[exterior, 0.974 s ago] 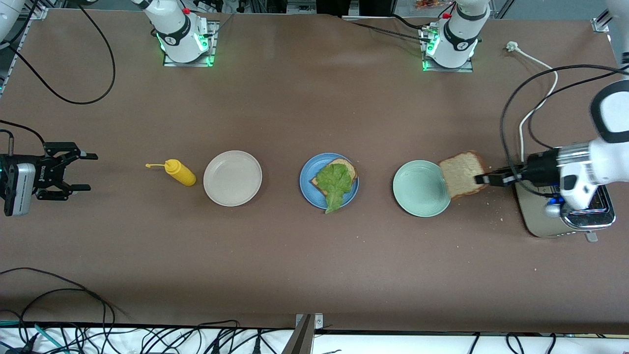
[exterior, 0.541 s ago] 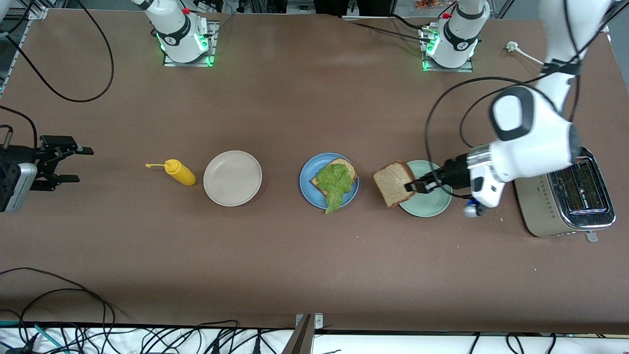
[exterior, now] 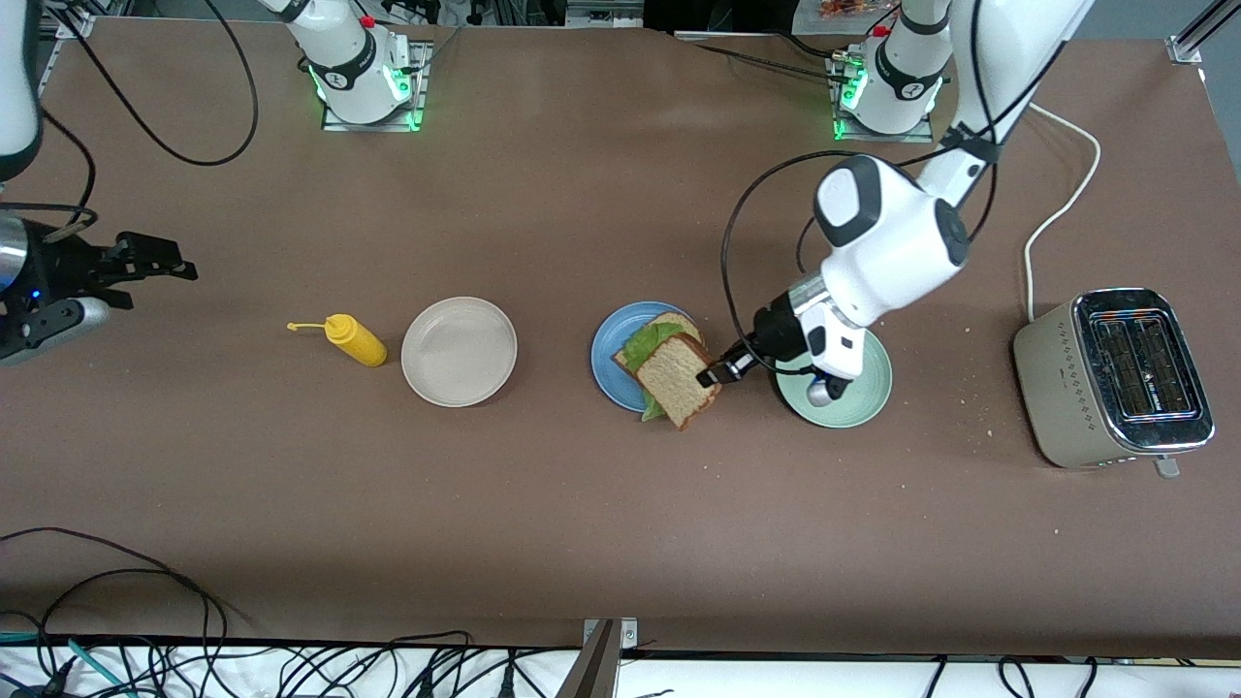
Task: Make sandwich in blue plate with both arms
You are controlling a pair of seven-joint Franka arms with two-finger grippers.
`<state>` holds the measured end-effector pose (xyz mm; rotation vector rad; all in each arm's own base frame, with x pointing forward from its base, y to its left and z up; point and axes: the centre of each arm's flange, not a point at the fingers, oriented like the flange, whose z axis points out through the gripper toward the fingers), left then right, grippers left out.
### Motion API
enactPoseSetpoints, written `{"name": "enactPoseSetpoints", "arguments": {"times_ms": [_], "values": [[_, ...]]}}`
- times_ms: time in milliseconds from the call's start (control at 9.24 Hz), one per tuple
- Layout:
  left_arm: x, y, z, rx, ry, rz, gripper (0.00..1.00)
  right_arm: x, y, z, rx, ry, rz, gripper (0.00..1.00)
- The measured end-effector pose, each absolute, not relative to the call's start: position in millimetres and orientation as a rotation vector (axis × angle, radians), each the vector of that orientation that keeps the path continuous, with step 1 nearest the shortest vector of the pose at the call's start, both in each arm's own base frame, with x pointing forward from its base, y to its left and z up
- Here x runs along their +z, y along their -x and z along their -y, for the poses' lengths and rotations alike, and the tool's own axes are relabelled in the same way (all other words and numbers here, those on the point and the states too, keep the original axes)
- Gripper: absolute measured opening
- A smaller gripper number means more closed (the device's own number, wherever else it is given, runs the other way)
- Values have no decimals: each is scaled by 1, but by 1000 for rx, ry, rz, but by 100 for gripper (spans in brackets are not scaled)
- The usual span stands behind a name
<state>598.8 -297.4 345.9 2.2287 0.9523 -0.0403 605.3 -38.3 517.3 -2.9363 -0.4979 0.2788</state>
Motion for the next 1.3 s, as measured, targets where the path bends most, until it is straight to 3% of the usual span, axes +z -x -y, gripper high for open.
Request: {"name": "enactPoseSetpoints", "arguments": {"times_ms": [216,541,758,974,1299], "values": [[330,-590,309,-2,-2192,-1001,9,523,-579,23,261,3050,305,100],[314,-581,329,36,-2160,-1027,9,524,-540,30,103,3085,191,100],[305,-575,333,23,-2174,-1026,9,529,-526,26,118,3089,87,100],[297,-566,337,17,-2190,-1024,9,533,-525,18,149,3093,-5,100],[280,-560,336,-4,-2210,-1036,9,532,-552,19,72,3101,-19,100]]}}
